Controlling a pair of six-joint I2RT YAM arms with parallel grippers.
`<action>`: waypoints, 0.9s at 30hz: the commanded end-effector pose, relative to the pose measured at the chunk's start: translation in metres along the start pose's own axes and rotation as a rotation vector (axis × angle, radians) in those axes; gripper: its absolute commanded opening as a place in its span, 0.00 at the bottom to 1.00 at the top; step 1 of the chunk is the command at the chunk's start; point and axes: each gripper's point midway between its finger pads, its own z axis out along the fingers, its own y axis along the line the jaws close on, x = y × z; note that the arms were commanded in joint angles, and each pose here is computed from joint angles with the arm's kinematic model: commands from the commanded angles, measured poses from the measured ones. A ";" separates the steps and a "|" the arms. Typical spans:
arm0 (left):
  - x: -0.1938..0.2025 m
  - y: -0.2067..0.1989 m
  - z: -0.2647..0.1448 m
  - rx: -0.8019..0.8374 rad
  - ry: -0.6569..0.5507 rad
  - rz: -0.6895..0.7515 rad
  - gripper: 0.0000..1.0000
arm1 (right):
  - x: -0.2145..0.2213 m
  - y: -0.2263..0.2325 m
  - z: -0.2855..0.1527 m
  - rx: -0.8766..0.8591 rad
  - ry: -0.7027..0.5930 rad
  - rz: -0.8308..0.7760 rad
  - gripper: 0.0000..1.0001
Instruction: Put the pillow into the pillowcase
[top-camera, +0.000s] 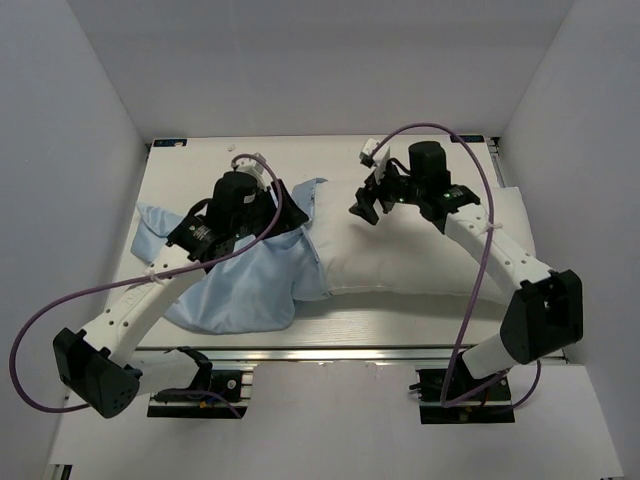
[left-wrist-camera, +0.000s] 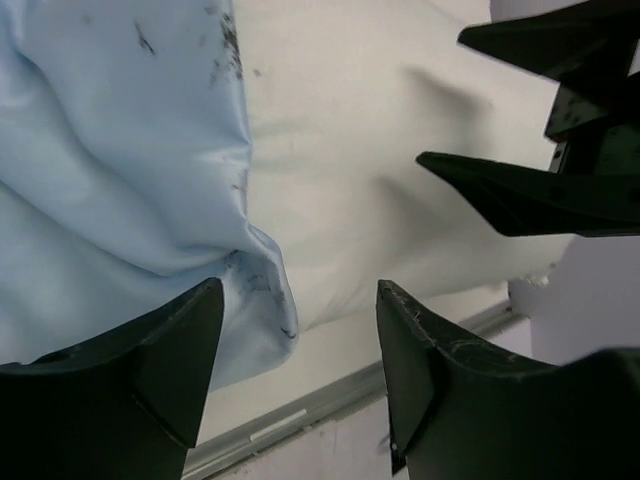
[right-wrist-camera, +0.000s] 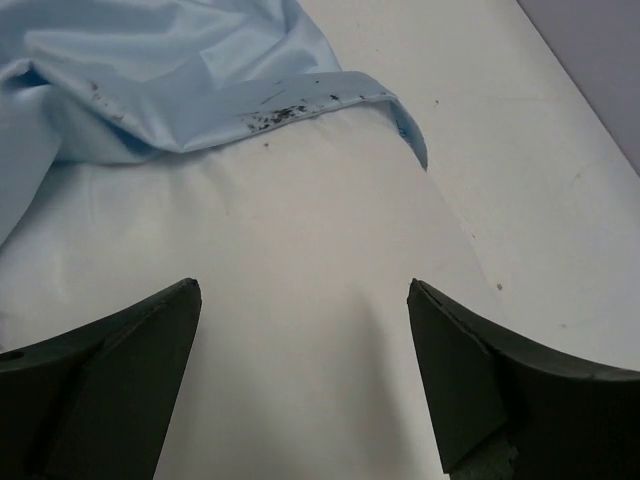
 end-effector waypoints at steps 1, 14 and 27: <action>-0.028 0.018 -0.011 -0.148 -0.092 0.059 0.72 | -0.021 -0.018 0.021 0.087 -0.078 0.096 0.89; -0.048 0.039 0.116 -0.249 0.044 0.305 0.69 | 0.024 -0.036 0.074 0.126 0.084 0.259 0.84; -0.056 0.056 0.152 -0.338 0.017 0.293 0.50 | 0.051 -0.022 0.071 0.115 0.131 0.298 0.67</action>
